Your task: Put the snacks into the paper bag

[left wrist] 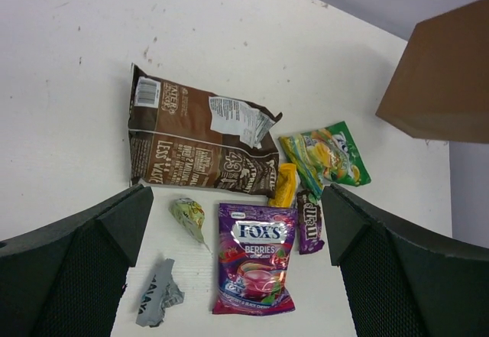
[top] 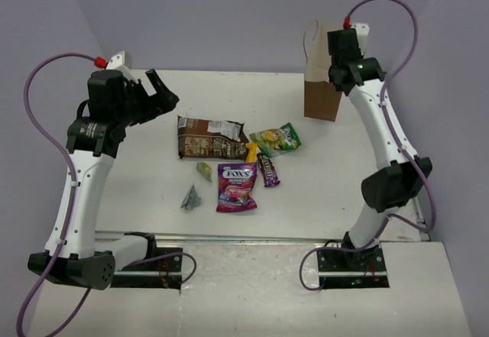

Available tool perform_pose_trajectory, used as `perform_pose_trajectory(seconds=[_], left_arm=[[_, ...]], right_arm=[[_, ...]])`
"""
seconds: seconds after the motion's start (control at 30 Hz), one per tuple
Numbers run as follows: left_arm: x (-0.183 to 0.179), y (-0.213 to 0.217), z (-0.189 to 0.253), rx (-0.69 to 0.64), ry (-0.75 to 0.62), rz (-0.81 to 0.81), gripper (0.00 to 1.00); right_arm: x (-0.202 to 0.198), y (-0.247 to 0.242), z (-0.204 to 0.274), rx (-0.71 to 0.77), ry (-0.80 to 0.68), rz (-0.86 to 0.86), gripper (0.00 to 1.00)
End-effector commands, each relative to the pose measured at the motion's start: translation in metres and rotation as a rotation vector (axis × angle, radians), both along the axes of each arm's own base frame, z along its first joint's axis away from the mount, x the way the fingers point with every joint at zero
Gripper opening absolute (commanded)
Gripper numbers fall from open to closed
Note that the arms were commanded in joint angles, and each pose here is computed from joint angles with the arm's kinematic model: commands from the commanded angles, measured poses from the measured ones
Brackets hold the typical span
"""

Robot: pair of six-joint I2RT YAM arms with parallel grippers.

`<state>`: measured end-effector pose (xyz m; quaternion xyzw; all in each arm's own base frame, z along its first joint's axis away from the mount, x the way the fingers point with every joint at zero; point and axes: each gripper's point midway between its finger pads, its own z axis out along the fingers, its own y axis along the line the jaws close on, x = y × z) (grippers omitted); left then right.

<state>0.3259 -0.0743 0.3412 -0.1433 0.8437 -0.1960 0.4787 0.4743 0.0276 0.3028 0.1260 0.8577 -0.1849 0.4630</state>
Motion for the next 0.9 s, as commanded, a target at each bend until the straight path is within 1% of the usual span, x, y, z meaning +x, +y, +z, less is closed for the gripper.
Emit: perform_pose_trajectory(seconds=[0.0,0.07,0.1,0.13,0.2,0.27,0.3,0.37,0.4,0.47,0.5,0.53,0.57,0.7,0.87], left_arm=[[-0.005,0.003,0.017,0.036,-0.050,-0.003,1.00],[-0.006,0.008,0.018,0.052,-0.046,0.016,1.00],[-0.006,0.015,0.016,0.071,-0.036,0.050,1.00],[-0.007,0.015,0.019,0.072,-0.035,0.051,1.00],[-0.008,0.015,0.012,0.080,0.001,0.051,1.00],[-0.007,0.014,0.005,0.072,0.032,0.053,1.00],[-0.007,0.011,0.003,0.059,0.041,0.038,1.00],[-0.006,0.006,-0.002,0.039,0.058,0.025,1.00],[-0.006,0.001,-0.003,0.021,0.058,0.000,1.00],[-0.003,-0.009,-0.005,0.000,0.040,-0.058,1.00],[-0.001,-0.012,-0.008,0.005,0.033,-0.079,1.00],[0.001,-0.013,-0.014,0.021,0.031,-0.096,1.00],[0.004,-0.012,-0.026,0.029,0.053,-0.097,1.00],[0.012,-0.015,-0.053,0.042,0.101,-0.119,1.00],[0.022,-0.018,-0.066,0.052,0.109,-0.147,1.00]], right_arm=[[-0.050,0.015,-0.012,0.209,0.086,0.042,0.00],[-0.067,0.017,-0.014,0.251,0.110,0.068,0.00],[-0.078,0.015,-0.002,0.263,0.083,0.077,0.00],[-0.088,0.012,-0.006,0.249,0.106,0.078,0.00],[-0.108,0.005,0.008,0.239,0.086,0.089,0.00],[-0.124,0.001,0.009,0.257,0.082,0.091,0.00],[-0.139,0.002,0.012,0.285,0.070,0.104,0.00],[-0.154,0.001,0.009,0.306,0.080,0.094,0.00],[-0.165,0.003,-0.004,0.325,0.122,0.097,0.00],[-0.180,0.003,-0.008,0.348,0.126,0.093,0.00],[-0.186,0.003,-0.020,0.354,0.150,0.088,0.00],[-0.193,0.001,-0.017,0.360,0.129,0.089,0.00],[-0.195,0.001,-0.017,0.364,0.119,0.089,0.00],[-0.200,0.005,-0.022,0.393,0.094,0.103,0.00],[-0.197,0.014,-0.031,0.437,0.100,0.129,0.00]])
